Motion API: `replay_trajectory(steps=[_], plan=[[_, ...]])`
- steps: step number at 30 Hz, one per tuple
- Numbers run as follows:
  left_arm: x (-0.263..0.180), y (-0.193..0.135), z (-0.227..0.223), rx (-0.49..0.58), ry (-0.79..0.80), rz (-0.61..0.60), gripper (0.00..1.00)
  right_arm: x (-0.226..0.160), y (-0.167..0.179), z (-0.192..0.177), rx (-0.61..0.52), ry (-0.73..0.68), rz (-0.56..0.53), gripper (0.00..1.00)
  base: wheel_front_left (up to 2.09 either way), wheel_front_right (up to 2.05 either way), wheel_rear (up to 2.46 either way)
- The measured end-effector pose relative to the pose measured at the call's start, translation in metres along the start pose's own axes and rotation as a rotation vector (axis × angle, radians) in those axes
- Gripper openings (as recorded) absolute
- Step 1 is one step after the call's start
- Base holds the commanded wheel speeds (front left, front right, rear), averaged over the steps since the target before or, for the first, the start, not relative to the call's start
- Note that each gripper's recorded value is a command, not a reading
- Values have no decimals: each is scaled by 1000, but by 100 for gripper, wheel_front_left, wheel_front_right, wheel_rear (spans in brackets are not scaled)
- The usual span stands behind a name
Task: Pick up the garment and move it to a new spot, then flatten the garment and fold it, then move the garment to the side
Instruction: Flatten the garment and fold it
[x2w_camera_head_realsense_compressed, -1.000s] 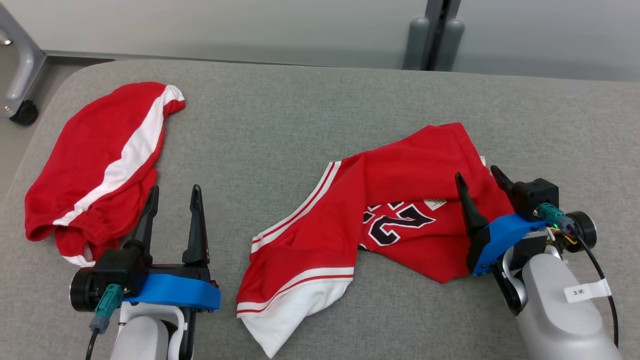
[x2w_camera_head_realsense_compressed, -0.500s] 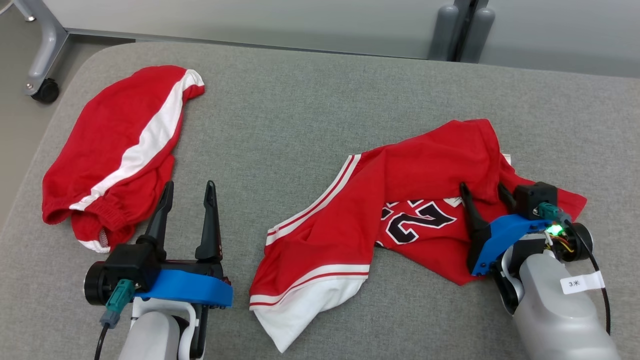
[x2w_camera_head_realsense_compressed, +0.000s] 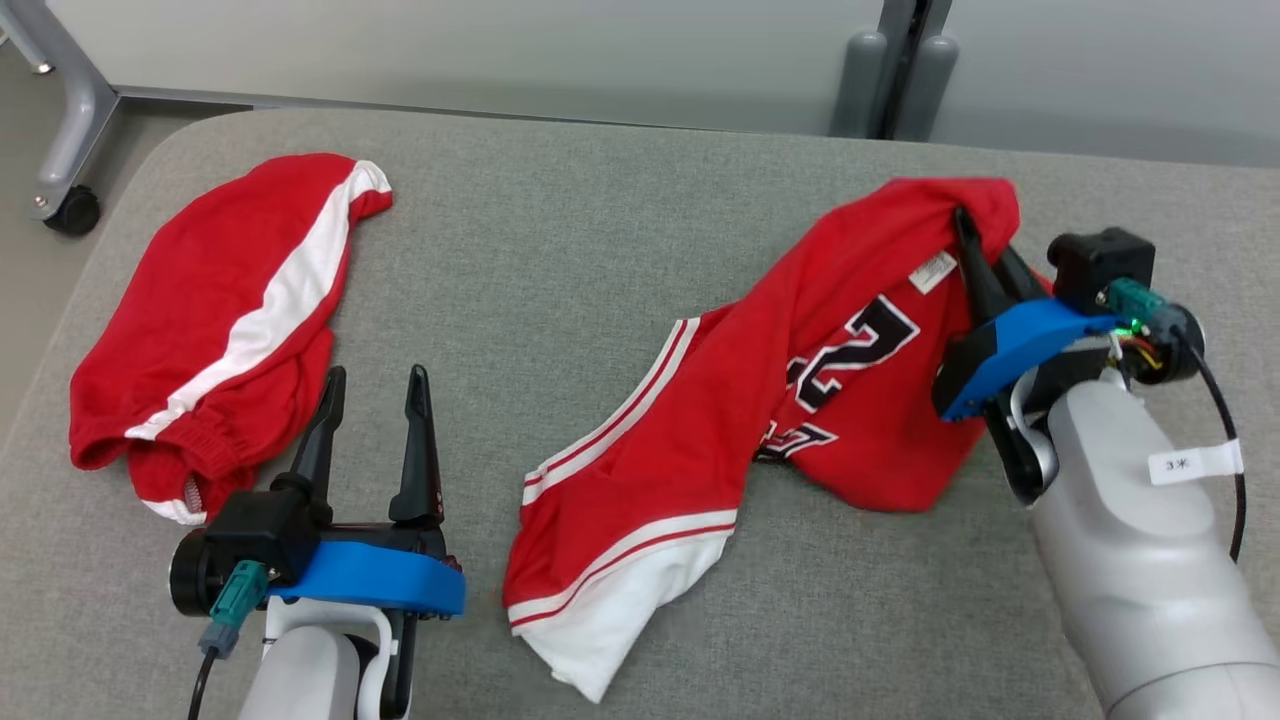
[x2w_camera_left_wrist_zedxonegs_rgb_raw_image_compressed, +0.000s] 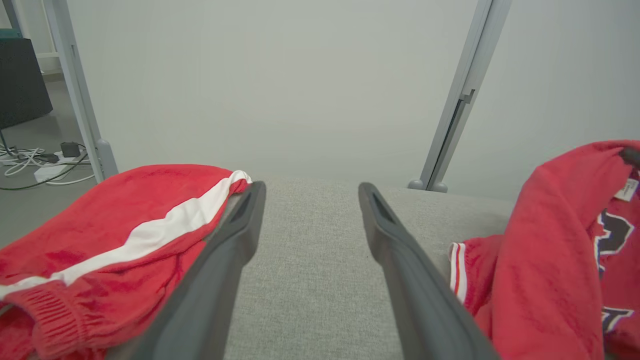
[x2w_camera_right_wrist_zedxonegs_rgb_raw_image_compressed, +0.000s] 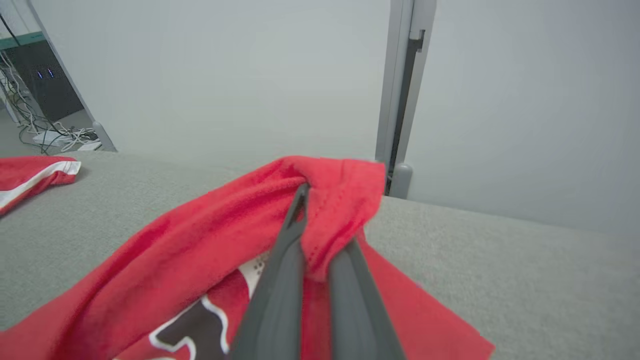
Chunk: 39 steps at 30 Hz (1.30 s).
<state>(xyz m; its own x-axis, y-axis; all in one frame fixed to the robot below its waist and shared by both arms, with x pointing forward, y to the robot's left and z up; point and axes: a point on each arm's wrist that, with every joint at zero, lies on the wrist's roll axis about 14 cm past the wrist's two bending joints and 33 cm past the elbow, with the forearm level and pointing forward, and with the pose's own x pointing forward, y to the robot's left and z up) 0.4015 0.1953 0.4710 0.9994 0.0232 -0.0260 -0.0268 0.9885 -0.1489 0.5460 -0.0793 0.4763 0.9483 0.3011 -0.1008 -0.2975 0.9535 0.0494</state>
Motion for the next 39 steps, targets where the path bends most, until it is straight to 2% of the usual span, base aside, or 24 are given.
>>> replay_trajectory(steps=[6,11,17,24,32,33,34,39], plan=[[2,-7,5,-6,-14,-17,100,11,3,70,-26,-169,21,0,0,0,0],[2,-16,3,-17,-11,-41,100,2,13,79,-45,-195,51,0,0,0,0],[1,-28,-1,-26,-1,-74,100,-41,6,28,-12,-118,33,0,0,0,0],[-3,-41,-1,-31,-1,-113,100,-117,-11,-32,29,-14,-38,0,0,0,0],[-5,-56,0,-31,-1,-160,100,-179,-10,-70,96,64,-104,0,0,0,0],[-5,-58,0,-31,-2,-164,100,-184,-9,-73,103,73,-112,24,0,0,0],[-6,-59,0,-31,-1,-167,100,-188,-10,-76,110,77,-120,98,0,0,0],[-10,-63,0,-31,0,-179,100,-199,-18,-71,116,57,-163,100,0,0,0]])
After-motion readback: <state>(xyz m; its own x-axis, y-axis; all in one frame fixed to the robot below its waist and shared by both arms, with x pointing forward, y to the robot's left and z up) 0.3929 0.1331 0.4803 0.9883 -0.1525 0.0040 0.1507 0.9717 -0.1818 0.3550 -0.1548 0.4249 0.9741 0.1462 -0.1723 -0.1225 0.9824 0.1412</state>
